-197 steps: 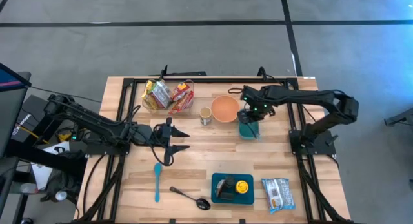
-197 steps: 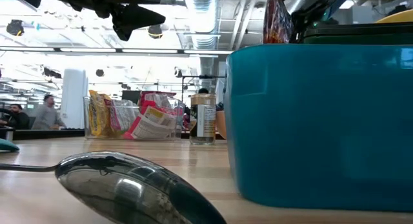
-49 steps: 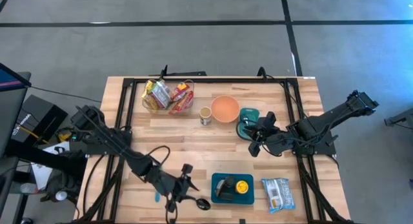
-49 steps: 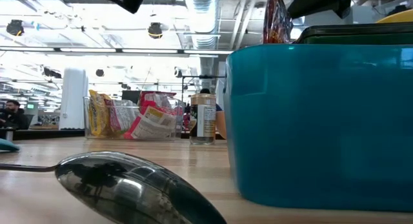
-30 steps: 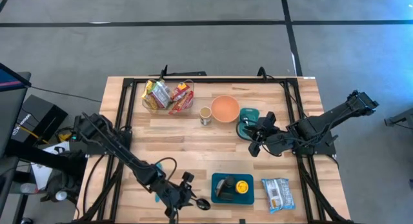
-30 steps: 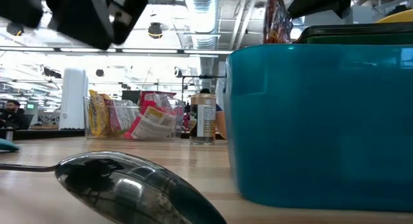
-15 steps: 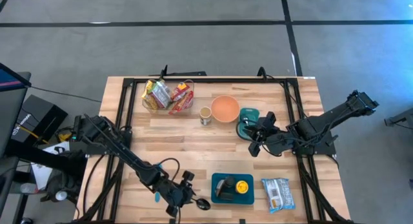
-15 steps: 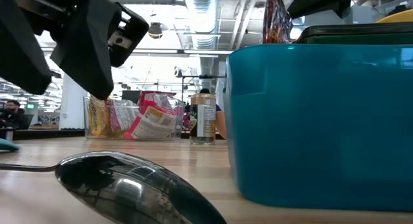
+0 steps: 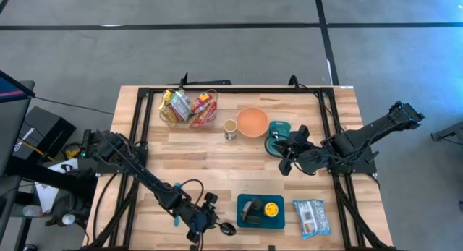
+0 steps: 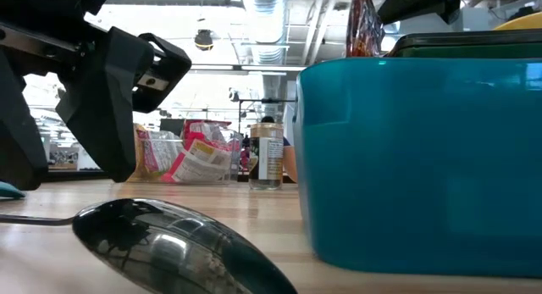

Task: Pick & Place Food Item
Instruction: Put the black spoon into the green bin

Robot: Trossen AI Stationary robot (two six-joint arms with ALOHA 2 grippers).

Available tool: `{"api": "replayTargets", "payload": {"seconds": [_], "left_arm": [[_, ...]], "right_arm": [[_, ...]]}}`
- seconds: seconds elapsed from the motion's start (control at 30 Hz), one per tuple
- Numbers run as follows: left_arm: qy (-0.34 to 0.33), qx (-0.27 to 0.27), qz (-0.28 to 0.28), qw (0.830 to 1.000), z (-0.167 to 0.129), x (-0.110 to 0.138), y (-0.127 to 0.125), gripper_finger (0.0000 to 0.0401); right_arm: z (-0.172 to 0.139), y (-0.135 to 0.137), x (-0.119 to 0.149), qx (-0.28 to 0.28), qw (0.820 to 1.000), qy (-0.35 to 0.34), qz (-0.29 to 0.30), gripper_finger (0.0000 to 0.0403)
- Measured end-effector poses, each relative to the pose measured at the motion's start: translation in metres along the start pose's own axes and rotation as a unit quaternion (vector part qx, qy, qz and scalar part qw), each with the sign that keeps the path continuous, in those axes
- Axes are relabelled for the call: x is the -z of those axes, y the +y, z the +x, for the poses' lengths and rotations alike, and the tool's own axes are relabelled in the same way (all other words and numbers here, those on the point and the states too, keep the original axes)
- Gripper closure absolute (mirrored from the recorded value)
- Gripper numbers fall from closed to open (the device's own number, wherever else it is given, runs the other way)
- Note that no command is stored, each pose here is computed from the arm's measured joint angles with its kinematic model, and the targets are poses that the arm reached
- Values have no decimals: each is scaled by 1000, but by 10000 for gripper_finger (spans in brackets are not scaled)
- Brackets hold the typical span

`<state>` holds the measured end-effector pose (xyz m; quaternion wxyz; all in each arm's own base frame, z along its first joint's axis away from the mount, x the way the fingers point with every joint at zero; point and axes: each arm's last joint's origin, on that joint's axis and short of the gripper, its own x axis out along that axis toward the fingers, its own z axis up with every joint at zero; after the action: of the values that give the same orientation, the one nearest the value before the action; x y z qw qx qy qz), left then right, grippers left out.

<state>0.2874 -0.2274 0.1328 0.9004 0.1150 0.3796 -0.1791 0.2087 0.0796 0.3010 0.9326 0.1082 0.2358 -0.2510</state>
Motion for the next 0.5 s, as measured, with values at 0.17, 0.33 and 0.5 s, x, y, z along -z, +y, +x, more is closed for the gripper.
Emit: {"api": "replayTargets", "payload": {"seconds": [0.17,0.33,0.5], "left_arm": [[0,0,0,1000,0,0,0,261],[0,-1,0,1000,1,1,0,261],[10,-2,2,1000,13,8,-2,261]], "right_arm": [[0,0,0,0,1000,0,0,340],[0,0,0,0,1000,0,0,340],[0,0,0,0,1000,0,0,340]]}}
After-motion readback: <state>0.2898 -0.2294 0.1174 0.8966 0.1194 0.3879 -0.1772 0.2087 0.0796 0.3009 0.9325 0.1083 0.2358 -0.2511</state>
